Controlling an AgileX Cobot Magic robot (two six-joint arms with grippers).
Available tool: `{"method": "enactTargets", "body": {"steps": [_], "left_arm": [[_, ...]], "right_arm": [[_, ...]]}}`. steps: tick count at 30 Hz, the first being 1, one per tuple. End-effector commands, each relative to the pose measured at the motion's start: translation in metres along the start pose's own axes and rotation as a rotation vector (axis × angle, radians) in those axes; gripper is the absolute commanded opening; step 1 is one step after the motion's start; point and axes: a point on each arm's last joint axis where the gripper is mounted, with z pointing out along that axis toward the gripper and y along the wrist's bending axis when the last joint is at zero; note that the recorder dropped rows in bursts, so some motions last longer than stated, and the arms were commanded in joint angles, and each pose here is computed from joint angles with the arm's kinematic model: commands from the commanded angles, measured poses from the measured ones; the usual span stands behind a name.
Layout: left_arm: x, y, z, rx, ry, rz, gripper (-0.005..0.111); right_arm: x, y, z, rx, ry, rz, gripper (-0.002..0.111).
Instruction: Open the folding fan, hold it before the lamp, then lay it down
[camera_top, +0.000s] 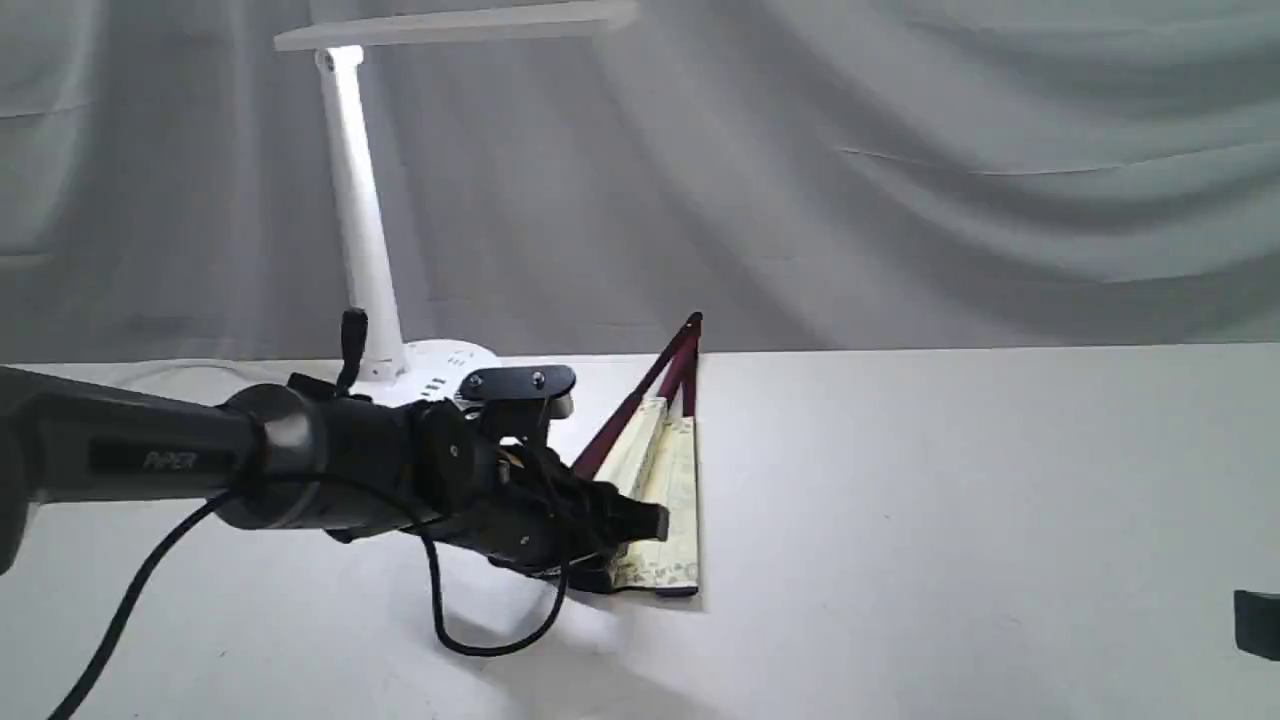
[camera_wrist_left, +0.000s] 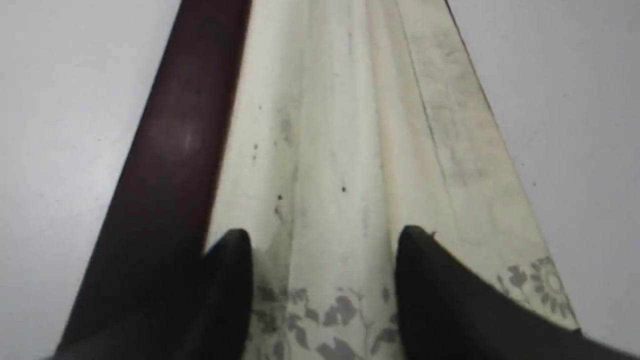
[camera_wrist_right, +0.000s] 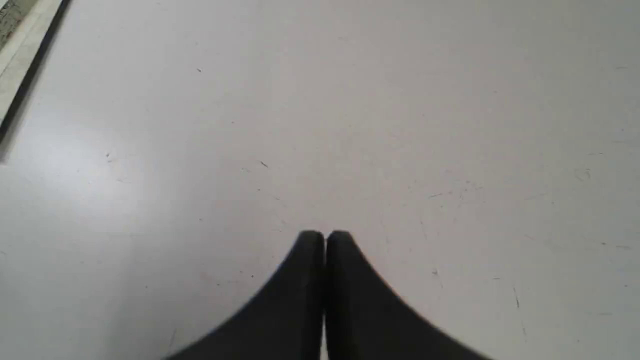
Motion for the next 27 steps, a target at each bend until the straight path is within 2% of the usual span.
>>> {"method": "enactTargets", "body": {"steps": [1,5,10,15,22,27], "left_arm": [[-0.001,-0.003,0.001,0.001,-0.020,-0.005,0.033],[-0.002,-0.002,0.001,-0.008,-0.025,0.046,0.033],[0.003,0.001,0.001,-0.035,0.032,0.257,0.033],[0.010,0.003,0.000,-0.044,0.107,0.357,0.033],[0.025,0.004,-0.003,0.014,0.287,0.648,0.033],[0.032,0.005,-0.005,0.069,0.365,0.822,0.033]], "right_arm": [[-0.003,0.001,0.000,-0.004,-0.019,0.010,0.000],[-0.003,0.001,0.000,-0.004,-0.019,0.010,0.000],[-0.003,0.001,0.000,-0.004,-0.019,0.010,0.000],[-0.003,0.001,0.000,-0.004,-0.019,0.010,0.000],[-0.003,0.001,0.000,-0.004,-0.019,0.010,0.000],[-0.003,0.001,0.000,-0.004,-0.019,0.010,0.000]]}}
